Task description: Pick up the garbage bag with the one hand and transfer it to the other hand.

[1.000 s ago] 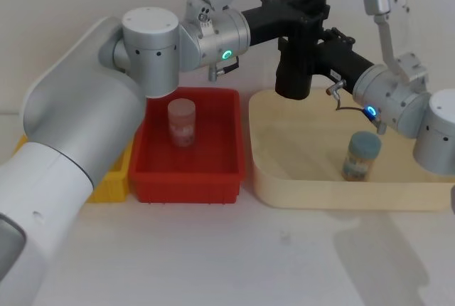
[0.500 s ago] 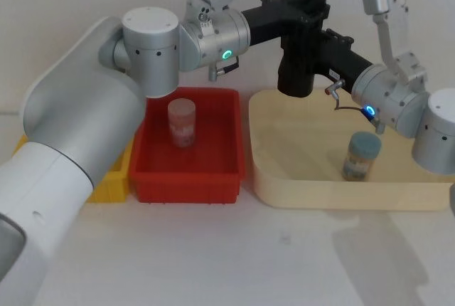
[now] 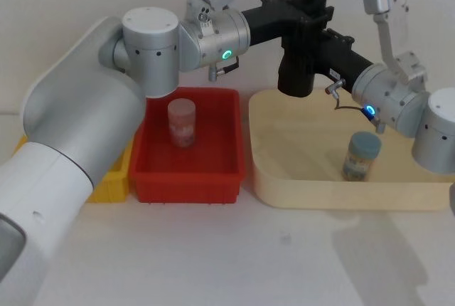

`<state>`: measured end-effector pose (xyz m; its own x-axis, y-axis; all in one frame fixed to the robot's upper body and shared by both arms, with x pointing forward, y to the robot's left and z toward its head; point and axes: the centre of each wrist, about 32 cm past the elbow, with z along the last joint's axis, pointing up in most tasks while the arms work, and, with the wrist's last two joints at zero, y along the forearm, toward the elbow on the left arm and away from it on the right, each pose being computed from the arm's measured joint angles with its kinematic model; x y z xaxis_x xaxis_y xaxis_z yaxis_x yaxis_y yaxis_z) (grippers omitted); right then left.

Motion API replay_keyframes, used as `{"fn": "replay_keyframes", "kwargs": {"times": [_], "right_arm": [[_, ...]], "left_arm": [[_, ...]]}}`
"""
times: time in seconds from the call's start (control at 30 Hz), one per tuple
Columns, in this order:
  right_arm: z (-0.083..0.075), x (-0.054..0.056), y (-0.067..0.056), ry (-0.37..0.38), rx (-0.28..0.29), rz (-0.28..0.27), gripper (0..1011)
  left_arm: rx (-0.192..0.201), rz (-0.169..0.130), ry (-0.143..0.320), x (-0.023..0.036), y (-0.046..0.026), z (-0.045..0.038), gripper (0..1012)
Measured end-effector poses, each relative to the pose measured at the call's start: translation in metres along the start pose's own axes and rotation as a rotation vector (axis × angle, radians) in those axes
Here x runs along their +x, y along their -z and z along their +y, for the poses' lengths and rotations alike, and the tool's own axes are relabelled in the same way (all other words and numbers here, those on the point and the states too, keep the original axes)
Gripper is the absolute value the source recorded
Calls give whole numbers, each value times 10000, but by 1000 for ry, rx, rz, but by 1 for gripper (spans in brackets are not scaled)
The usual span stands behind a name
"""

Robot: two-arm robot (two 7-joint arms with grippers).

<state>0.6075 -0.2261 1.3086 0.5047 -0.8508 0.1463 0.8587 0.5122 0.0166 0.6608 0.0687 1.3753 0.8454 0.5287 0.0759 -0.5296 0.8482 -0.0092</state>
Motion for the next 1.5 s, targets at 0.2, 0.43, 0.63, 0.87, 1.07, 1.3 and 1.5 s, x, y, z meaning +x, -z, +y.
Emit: {"fn": "replay_keyframes", "kwargs": {"times": [0.2, 0.43, 0.63, 0.87, 1.07, 1.3, 1.5], "right_arm": [[2, 0, 0, 0, 0, 0, 570], [3, -1, 0, 0, 0, 1, 570], [40, 39, -27, 9, -4, -15, 570], [167, 201, -128, 61, -23, -66, 570], [253, 355, -213, 114, -44, -103, 570], [216, 568, -338, 183, -61, -140, 570], [61, 628, -414, 198, -54, -149, 570]], "left_arm": [[0, 0, 0, 0, 0, 0, 724], [0, 0, 0, 0, 0, 0, 916], [0, 0, 0, 0, 0, 0, 1001], [0, 0, 0, 0, 0, 0, 1001], [0, 0, 0, 0, 0, 0, 1001], [0, 0, 0, 0, 0, 0, 1001], [0, 0, 0, 0, 0, 0, 1001]]}}
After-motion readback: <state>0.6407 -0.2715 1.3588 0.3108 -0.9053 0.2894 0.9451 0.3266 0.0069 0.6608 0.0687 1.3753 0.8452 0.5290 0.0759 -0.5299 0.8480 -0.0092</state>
